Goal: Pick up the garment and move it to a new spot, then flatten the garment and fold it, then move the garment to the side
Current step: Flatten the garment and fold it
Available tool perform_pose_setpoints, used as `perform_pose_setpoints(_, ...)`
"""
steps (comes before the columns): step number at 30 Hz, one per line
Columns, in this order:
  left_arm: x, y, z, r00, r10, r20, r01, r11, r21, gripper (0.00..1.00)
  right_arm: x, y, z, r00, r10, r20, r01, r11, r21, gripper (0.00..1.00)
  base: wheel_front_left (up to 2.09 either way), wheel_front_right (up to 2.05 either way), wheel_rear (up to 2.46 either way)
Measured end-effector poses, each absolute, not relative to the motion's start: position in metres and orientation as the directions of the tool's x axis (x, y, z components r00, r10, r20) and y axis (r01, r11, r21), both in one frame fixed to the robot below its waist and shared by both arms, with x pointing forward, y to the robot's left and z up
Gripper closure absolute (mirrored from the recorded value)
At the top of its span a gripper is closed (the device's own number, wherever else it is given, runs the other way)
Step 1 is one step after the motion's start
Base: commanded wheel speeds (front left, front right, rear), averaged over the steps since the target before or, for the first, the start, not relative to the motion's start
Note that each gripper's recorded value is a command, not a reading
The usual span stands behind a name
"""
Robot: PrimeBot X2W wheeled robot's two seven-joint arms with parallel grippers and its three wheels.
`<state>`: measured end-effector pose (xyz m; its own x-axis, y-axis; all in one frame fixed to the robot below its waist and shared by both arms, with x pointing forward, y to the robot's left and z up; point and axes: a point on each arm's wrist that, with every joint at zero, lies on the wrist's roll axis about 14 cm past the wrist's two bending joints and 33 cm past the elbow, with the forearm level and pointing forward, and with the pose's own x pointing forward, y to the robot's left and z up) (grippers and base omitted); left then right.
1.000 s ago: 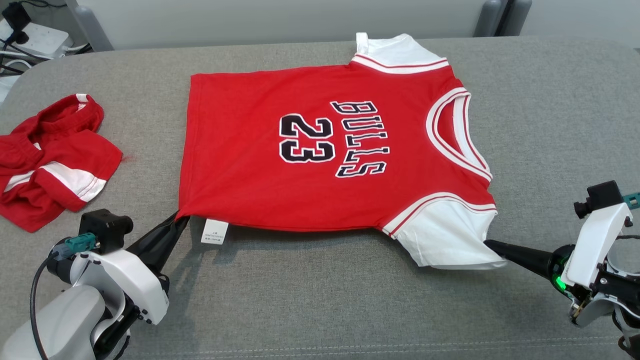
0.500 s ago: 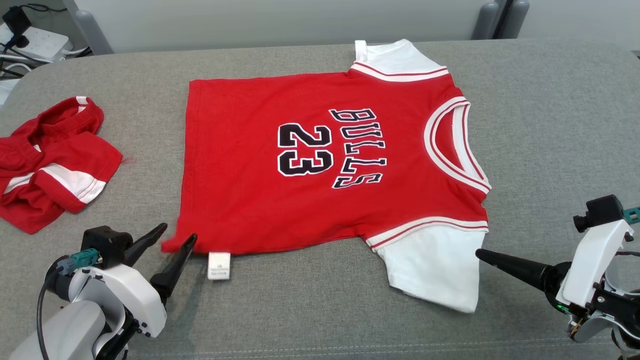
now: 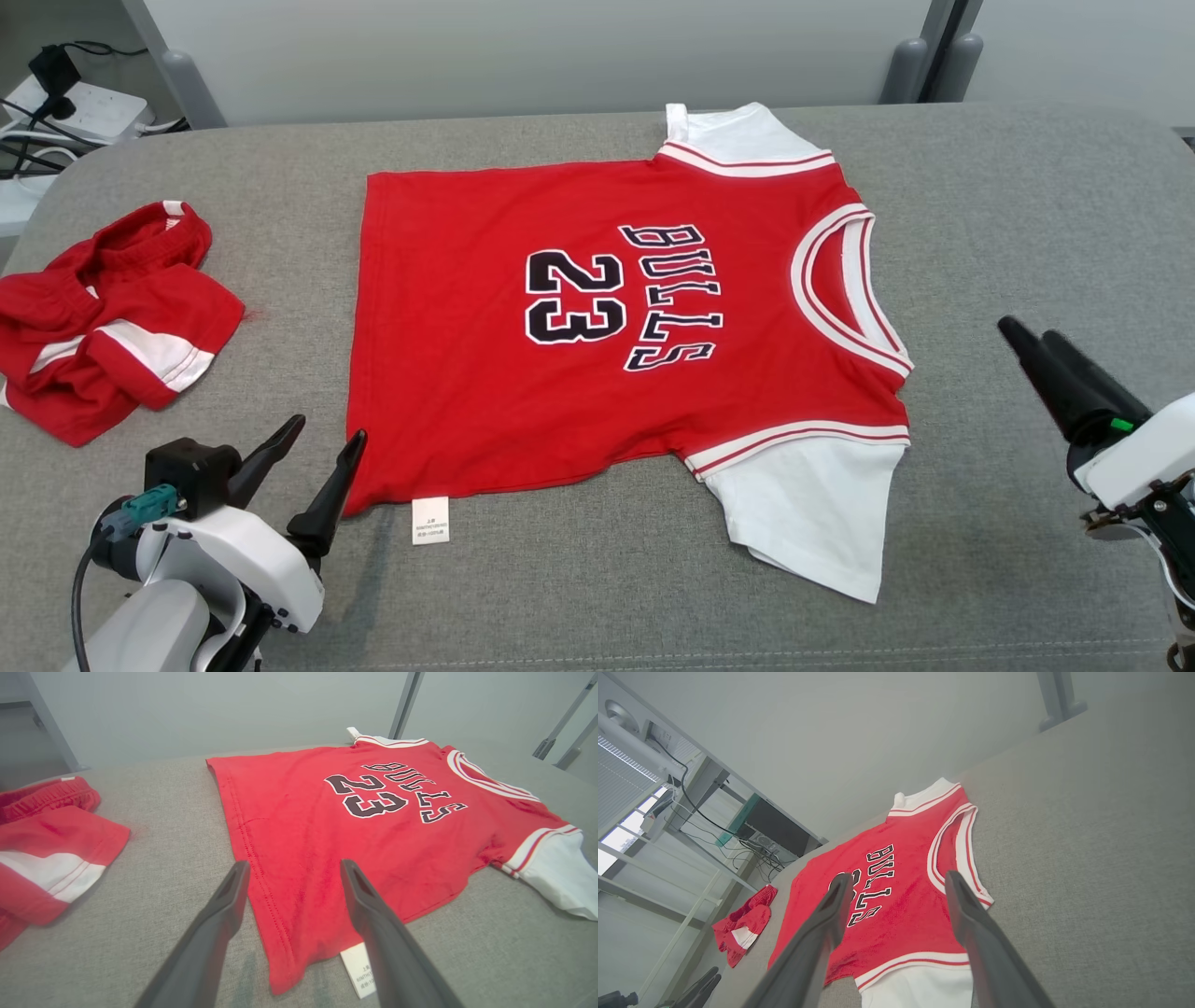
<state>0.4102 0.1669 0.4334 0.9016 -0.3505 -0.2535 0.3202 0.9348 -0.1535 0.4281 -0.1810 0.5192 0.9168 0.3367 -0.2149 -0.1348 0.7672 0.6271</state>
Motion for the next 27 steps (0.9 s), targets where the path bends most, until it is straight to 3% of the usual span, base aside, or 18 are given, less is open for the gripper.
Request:
perform_pose_setpoints(6,0.409,0.173,0.442,0.923,-0.317,-0.216,0.288,0.945,-0.156,0.00,0.439,-0.200,0.541,0.980,0.192,-0.056,-0.127,0.815,0.566,0.00,0.00,0.00,0.00)
perform_pose_setpoints(13,0.413,0.179,0.457,0.949,-0.271,-0.158,0.249,0.957,-0.148,0.00,0.443,-0.212,0.564,0.990,0.110,0.088,-0.139,0.866,0.480,0.00,0.00,0.00,0.00)
perform_pose_setpoints(27,0.399,0.190,0.469,0.985,-0.148,-0.089,0.131,0.976,-0.172,0.00,0.433,-0.208,0.561,0.982,0.077,0.172,-0.136,0.921,0.364,0.00,0.00,0.00,0.00)
